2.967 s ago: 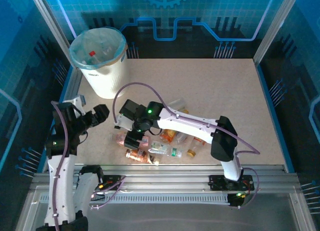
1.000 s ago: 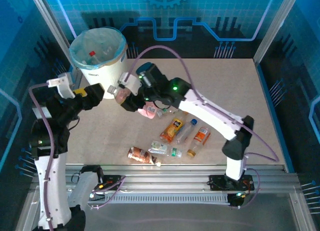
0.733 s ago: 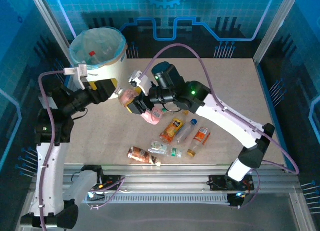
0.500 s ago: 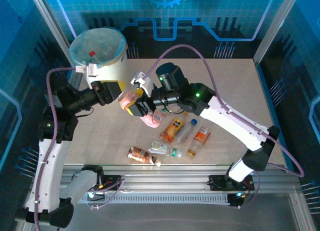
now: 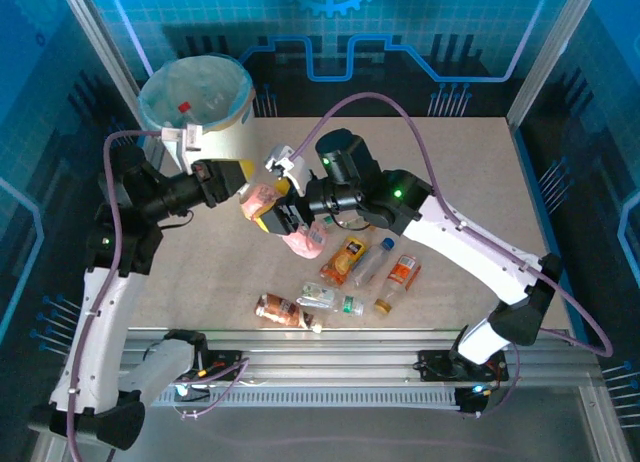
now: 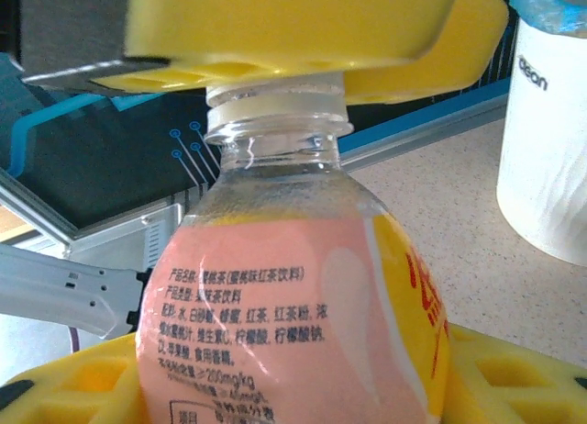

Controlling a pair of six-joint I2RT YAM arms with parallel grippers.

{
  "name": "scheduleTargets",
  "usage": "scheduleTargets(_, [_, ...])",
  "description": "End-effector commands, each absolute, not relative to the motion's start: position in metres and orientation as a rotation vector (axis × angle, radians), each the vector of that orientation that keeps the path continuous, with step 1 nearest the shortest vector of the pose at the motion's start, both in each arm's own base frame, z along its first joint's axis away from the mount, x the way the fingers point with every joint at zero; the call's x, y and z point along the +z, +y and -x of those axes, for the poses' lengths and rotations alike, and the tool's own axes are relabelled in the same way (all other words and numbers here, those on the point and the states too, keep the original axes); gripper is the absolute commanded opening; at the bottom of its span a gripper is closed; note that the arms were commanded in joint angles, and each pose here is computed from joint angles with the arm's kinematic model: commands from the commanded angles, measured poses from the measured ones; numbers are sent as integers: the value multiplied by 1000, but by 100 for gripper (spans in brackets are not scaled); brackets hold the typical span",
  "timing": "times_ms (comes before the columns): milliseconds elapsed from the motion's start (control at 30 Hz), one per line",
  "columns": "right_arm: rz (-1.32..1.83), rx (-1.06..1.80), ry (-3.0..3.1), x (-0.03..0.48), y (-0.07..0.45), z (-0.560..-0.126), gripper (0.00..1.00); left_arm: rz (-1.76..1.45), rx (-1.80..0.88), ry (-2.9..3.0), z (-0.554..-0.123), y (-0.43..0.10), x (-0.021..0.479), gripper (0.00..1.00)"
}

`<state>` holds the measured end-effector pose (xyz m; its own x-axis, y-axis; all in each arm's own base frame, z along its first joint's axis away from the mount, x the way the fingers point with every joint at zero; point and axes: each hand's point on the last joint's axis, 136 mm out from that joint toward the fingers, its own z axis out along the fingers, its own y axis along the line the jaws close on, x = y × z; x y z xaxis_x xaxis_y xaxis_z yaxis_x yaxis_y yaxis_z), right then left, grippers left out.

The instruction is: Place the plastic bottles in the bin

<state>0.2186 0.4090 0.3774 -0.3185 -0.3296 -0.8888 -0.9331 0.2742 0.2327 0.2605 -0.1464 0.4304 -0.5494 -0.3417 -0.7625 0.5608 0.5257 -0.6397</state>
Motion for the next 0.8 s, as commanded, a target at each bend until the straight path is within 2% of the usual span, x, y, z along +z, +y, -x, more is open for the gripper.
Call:
scheduleTargets(0, [1083,1038,1750,396,407,-231,57,-165,-1174,1804,-272,-146,428,26])
scheduleTargets(167, [1053,1031,1752,400,409,-247,57,-136,-1150,1793,-285,-143,434,23])
scheduleTargets(200, [1043,1030,1757,400,410,-252,56,-138,-1146,1790,-287,-143,437,30])
scheduleTargets(233, [1034,1028,1761,402,410,-256,56,-140,-1142,1788,-288,-143,439,49])
scheduleTargets(267, [1027,1025,1764,403,410,-261,55,-134,-1131,1788,-290,-142,441,72])
scheduleTargets(300, [1023,1024,1767,405,410,-265,55,-129,-1117,1788,-292,-141,443,82])
scheduleTargets(333, [1022,1023,1768,406,411,-268,55,-130,-1108,1786,-293,-140,445,82])
scheduleTargets(367, [1020,1022,1768,408,411,-271,55,-136,-1103,1781,-293,-140,447,80])
scheduleTargets(433, [1023,1026,1772,410,412,-275,55,-148,-1098,1774,-294,-140,449,70])
scheduleTargets(633, [1035,1042,1784,407,416,-279,55,-144,-1083,1767,-299,-139,448,24])
scheduleTargets(667, [1034,1044,1790,405,416,-279,56,-139,-1077,1770,-300,-138,448,19])
scheduleTargets(767, [1027,1046,1801,403,416,-280,61,-121,-1048,1766,-302,-134,450,12])
